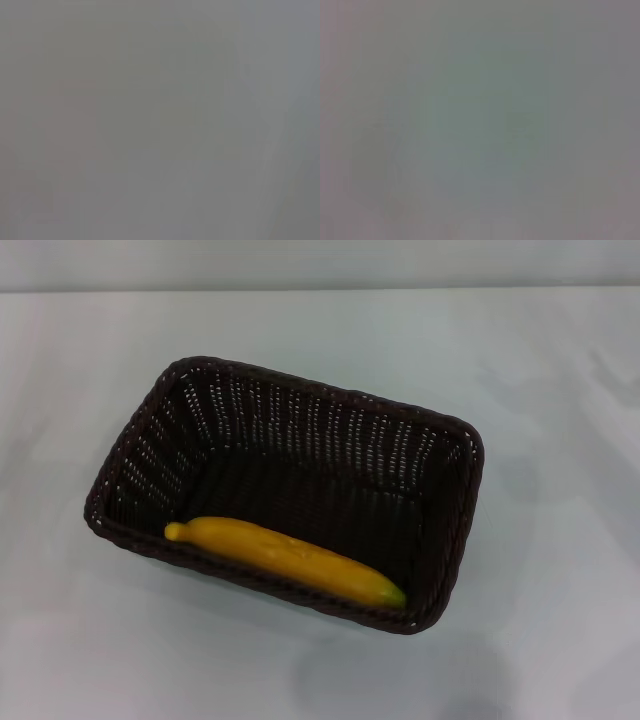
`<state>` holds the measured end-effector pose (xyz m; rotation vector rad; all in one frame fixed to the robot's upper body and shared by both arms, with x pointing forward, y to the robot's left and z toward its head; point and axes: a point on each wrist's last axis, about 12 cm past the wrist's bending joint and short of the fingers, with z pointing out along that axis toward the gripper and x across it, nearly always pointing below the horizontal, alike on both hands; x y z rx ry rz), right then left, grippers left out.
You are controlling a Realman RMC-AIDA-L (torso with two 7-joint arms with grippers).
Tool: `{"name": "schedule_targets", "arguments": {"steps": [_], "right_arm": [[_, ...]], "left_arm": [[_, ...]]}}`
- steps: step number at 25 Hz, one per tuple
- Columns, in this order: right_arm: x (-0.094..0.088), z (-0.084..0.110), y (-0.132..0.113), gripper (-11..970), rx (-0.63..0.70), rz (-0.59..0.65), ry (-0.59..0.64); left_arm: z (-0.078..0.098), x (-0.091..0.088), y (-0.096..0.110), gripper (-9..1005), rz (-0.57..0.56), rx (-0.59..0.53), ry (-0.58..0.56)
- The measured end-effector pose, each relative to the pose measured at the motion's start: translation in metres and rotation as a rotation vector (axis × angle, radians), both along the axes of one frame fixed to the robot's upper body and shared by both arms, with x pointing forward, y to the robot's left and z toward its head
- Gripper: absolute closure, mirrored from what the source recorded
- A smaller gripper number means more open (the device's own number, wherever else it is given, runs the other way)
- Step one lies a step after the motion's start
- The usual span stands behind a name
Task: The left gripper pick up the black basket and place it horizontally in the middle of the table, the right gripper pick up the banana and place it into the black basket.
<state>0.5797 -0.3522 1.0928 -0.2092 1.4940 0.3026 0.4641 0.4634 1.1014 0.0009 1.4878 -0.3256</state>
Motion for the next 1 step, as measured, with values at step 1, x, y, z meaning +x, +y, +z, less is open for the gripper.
{"name": "schedule_targets", "arguments": {"steps": [1], "right_arm": [[-0.0023, -0.003, -0.0012, 114, 0.011, -0.008, 0.008]], "left_arm": [[-0.0016, -0.0003, 0.0005, 116, 0.008, -0.007, 0.006]]}}
